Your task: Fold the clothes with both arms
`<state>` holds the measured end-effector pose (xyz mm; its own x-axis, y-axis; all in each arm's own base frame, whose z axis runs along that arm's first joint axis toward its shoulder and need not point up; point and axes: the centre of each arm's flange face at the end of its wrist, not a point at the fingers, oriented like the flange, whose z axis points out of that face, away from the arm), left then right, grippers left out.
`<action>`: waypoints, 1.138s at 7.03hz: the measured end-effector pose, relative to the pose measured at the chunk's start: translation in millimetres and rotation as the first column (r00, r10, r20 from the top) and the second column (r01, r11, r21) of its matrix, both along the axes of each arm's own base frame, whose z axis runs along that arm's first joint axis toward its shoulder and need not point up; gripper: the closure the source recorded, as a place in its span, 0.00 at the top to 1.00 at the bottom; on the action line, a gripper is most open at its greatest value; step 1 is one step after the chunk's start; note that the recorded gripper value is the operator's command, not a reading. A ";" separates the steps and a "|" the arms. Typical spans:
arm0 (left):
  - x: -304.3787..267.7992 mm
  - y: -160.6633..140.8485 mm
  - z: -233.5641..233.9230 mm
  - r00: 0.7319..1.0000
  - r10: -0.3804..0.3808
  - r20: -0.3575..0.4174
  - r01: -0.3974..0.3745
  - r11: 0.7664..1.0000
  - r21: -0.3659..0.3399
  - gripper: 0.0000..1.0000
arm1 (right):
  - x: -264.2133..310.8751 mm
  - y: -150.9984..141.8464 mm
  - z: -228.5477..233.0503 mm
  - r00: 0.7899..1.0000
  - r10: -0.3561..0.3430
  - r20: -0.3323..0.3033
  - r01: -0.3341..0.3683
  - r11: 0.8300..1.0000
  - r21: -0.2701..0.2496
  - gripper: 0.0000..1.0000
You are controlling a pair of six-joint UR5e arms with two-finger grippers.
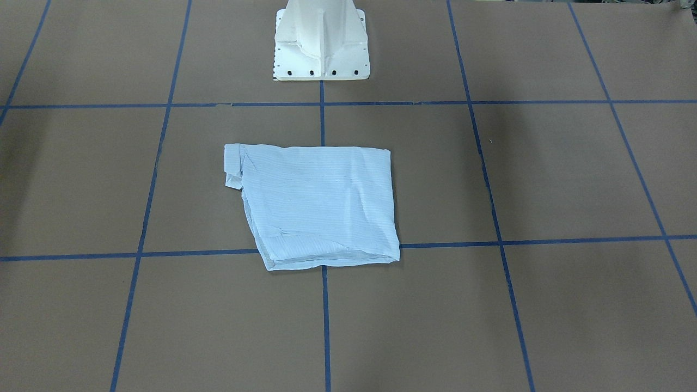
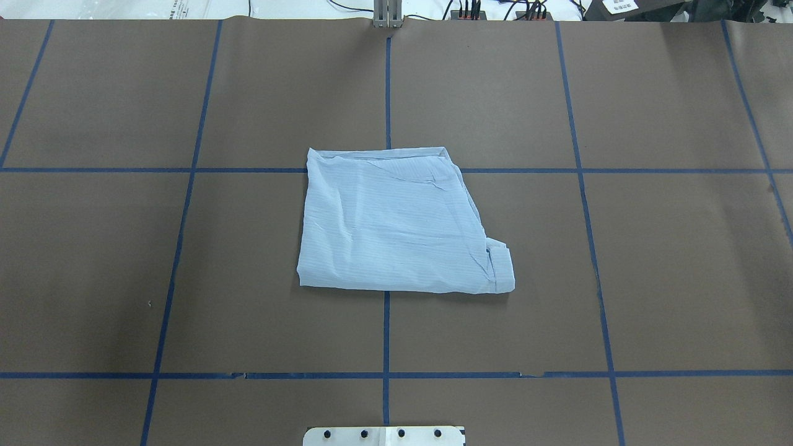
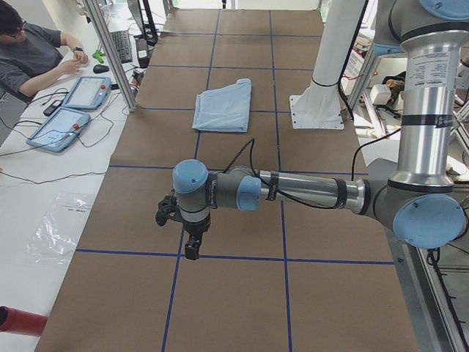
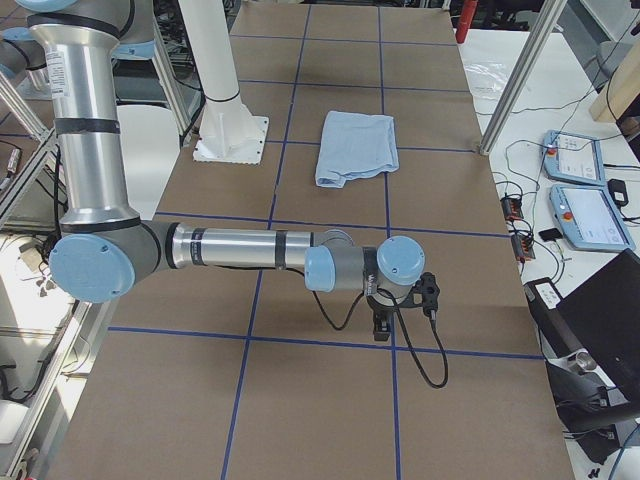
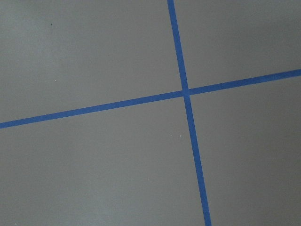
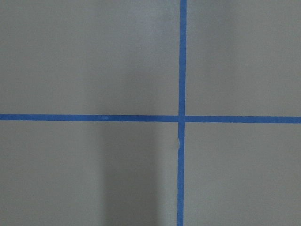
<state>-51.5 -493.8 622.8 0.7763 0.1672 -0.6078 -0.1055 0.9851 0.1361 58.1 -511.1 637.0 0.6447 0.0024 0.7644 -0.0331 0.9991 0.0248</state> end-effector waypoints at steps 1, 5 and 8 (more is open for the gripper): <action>0.0 -0.4 -0.8 1.000 0.000 0.000 0.000 1.000 0.001 1.00 | 4.5 8.2 -2.0 1.000 0.011 -0.001 -0.011 1.000 0.002 1.00; -0.5 -1.1 -2.9 1.000 -0.002 -0.001 0.002 1.000 0.006 1.00 | 8.0 16.7 -2.8 1.000 0.026 -0.001 -0.026 1.000 -0.007 1.00; 2.0 0.2 -3.1 0.997 -0.070 -0.037 0.068 0.996 -0.058 1.00 | 8.1 16.8 -2.8 1.000 0.027 -0.002 -0.027 1.000 -0.008 1.00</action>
